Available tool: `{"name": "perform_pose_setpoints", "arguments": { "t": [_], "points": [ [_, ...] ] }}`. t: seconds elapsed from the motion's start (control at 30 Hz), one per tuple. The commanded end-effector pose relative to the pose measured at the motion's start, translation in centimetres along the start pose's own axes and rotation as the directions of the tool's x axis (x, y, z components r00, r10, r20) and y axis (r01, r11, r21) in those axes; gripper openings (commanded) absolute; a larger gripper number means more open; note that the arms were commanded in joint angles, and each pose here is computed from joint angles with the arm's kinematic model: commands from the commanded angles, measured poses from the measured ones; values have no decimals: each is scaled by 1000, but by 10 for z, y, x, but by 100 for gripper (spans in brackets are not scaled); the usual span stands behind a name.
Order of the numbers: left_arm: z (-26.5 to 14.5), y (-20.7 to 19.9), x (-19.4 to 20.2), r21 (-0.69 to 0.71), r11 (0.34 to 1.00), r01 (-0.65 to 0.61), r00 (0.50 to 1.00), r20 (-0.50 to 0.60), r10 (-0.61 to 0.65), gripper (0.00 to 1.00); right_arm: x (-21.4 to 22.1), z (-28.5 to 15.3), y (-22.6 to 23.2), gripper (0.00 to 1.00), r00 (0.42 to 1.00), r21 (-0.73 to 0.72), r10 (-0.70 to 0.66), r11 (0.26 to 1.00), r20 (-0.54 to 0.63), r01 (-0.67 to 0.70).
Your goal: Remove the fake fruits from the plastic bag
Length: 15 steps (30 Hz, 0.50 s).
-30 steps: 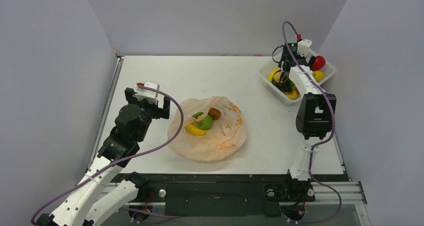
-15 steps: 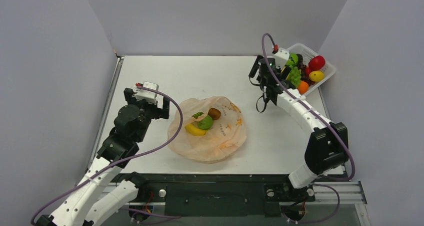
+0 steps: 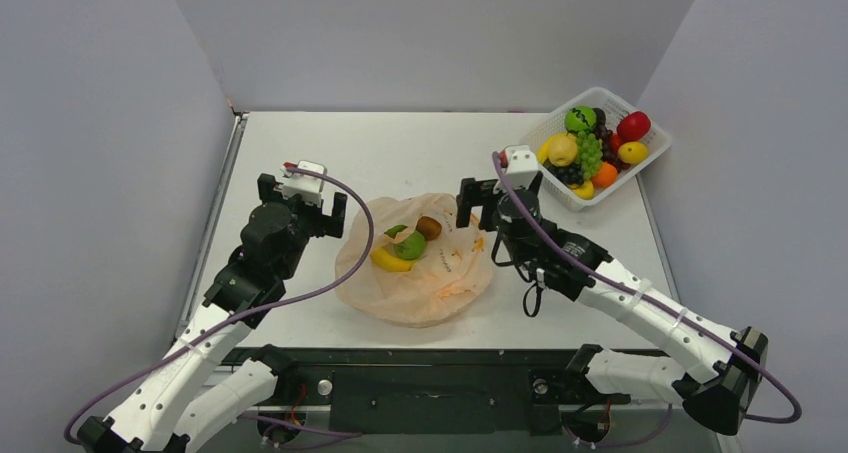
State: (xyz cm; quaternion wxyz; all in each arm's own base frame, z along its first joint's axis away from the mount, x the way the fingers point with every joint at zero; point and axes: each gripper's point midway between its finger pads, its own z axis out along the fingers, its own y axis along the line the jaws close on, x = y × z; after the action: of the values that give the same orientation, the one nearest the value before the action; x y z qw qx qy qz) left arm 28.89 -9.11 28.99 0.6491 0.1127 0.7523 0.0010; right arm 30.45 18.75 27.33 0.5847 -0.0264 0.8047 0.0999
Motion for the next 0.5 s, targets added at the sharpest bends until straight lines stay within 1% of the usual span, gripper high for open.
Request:
{"name": "perform_pose_setpoints", "arguments": {
  "t": [0.0, 0.1, 0.23, 0.4, 0.47],
  "points": [
    [6, 0, -4, -15, 1000, 7, 1000, 14, -7, 98, 12, -19, 51, 93, 997, -140, -74, 987, 9, 74],
    [7, 2, -2, -30, 1000, -3, 1000, 5, 3, 98, 33, -22, 86, 91, 999, -222, -25, 975, -19, 20],
    [5, 8, -2, -53, 999, -7, 1000, 10, 7, 98, 64, -19, 118, 88, 998, -291, -47, 956, -50, 30],
    [4, 9, -1, -63, 998, -9, 1000, 11, 10, 98, 86, -3, 137, 90, 997, -296, 3, 955, -72, -24],
    [6, 8, 1, -62, 998, -13, 1000, 3, 13, 98, 98, 4, 147, 90, 996, -311, 1, 950, -94, -31]
  ]
}}
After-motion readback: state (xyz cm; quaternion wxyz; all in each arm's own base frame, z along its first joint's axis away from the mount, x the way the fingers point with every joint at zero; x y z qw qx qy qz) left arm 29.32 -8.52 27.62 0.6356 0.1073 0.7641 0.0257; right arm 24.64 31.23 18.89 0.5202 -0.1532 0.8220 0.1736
